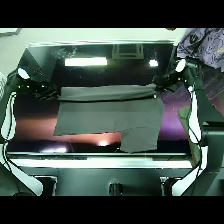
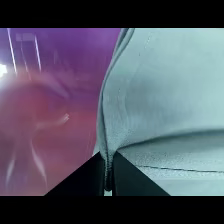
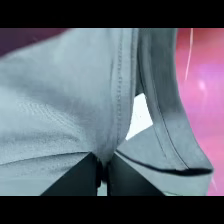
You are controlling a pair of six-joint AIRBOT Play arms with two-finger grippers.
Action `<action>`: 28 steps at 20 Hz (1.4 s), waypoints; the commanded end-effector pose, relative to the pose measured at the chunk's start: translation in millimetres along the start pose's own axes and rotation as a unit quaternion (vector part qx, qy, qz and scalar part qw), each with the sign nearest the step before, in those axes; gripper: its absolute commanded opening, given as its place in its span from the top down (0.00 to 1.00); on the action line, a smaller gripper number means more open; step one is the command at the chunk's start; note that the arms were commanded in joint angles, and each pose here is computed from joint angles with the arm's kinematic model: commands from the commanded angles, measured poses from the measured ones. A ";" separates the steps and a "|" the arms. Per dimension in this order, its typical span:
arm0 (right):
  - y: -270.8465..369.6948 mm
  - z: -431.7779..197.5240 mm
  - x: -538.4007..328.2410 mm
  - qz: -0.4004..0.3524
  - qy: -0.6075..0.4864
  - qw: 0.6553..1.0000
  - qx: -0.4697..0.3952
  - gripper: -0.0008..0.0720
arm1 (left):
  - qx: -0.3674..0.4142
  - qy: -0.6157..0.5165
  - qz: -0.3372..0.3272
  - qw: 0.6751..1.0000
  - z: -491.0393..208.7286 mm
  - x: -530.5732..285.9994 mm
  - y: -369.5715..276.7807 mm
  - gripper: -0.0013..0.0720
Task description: Fold the clothes and pants, and hang the long-sleeved shirts on hangers.
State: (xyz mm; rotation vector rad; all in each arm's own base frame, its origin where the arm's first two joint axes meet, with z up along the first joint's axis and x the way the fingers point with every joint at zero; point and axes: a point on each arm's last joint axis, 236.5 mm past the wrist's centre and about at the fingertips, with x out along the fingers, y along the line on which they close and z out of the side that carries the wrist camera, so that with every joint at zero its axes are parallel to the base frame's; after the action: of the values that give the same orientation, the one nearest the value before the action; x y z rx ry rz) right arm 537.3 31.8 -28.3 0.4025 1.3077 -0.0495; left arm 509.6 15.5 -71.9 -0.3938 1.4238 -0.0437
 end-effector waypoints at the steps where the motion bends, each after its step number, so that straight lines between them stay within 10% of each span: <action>1: -7.8 -15.4 14.0 -0.012 0.037 0.999 0.002 0.94 | -0.012 0.046 -0.003 0.999 -24.7 11.2 -0.8 0.96; 7: -12.4 -37.0 36.1 -0.015 0.089 0.996 0.009 0.91 | -0.002 0.042 -0.004 0.999 -23.6 14.6 -10.0 0.90; 10: -5.5 -41.7 39.0 0.002 0.100 0.995 0.009 0.45 | -0.009 0.032 -0.029 0.999 -18.0 10.4 -21.5 0.21; 15: -27.5 -38.2 -32.1 -0.026 0.083 0.993 -0.080 0.21 | -0.033 -0.070 -0.056 0.995 22.4 -80.9 -16.2 0.13; 28: -85.6 -274.7 -42.6 0.178 0.192 0.961 0.093 0.23 | -0.194 -0.009 -0.039 0.980 -148.1 -87.0 80.7 0.14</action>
State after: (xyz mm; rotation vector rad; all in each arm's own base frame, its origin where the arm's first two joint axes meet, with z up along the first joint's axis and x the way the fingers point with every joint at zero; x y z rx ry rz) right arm 286.5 -3.1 -44.0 0.7100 1.6031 0.1575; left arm 365.0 88.9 -3.9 -0.7346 1.3529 0.1573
